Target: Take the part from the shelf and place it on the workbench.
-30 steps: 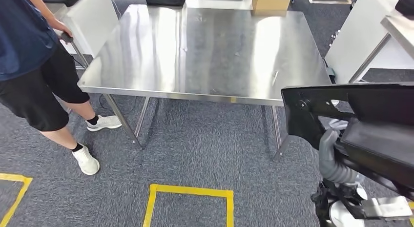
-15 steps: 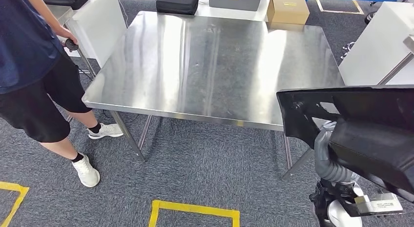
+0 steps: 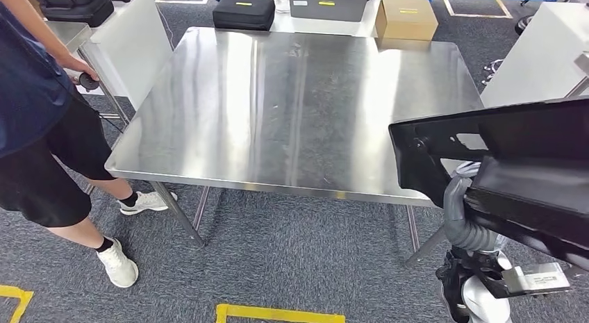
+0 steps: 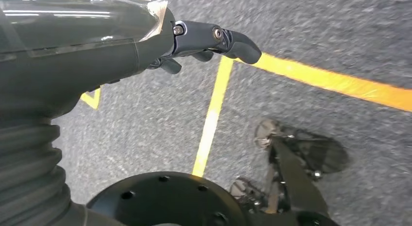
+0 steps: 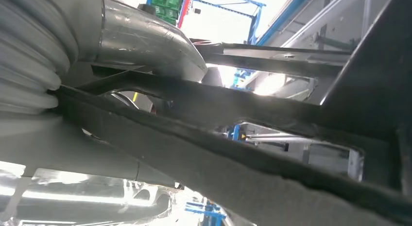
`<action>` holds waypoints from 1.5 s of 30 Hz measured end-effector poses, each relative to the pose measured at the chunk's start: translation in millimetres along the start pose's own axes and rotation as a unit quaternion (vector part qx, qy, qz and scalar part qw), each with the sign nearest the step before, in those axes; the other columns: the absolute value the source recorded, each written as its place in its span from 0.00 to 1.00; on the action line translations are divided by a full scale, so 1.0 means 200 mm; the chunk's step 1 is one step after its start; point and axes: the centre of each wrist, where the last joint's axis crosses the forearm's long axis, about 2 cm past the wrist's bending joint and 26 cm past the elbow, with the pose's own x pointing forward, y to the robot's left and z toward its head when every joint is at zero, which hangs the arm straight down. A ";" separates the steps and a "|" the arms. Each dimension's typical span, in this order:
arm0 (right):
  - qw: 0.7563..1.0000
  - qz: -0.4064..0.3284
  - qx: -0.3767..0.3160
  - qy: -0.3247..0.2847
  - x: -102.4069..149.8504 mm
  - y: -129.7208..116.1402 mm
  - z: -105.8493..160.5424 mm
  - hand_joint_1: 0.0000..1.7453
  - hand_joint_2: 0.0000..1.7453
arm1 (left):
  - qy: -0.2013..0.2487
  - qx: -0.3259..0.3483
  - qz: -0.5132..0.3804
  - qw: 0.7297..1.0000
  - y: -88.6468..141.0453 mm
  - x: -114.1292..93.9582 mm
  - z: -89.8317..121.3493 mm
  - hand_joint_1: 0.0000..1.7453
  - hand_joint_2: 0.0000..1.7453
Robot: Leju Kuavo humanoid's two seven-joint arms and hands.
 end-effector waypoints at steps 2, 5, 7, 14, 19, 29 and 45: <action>1.000 -0.001 0.000 -0.001 0.00 0.01 0.00 1.00 1.00 | 0.000 0.000 0.000 1.000 0.00 0.00 0.00 0.00 1.00; 1.000 0.000 0.003 0.000 0.01 0.02 -0.01 1.00 1.00 | 0.001 0.000 0.000 1.000 0.00 0.00 0.00 0.00 1.00; 1.000 0.000 0.007 0.003 0.01 0.02 -0.01 1.00 1.00 | 0.001 0.000 0.001 1.000 0.00 0.01 0.00 0.00 1.00; 0.999 -0.008 0.029 0.011 0.01 0.05 -0.01 1.00 1.00 | 0.002 -0.001 0.006 1.000 -0.01 0.00 0.00 0.00 1.00; 0.998 -0.027 0.054 0.011 0.02 0.09 0.00 1.00 1.00 | -0.007 -0.002 0.002 1.000 -0.02 0.00 0.01 0.00 1.00; 0.996 -0.055 0.074 0.016 0.02 0.18 0.02 1.00 1.00 | -0.013 0.003 -0.001 1.000 0.00 0.01 0.00 0.00 1.00; 0.968 -0.157 0.183 0.068 -0.10 0.52 -0.06 1.00 1.00 | -0.028 -0.019 -0.050 0.998 0.00 0.02 0.00 0.00 1.00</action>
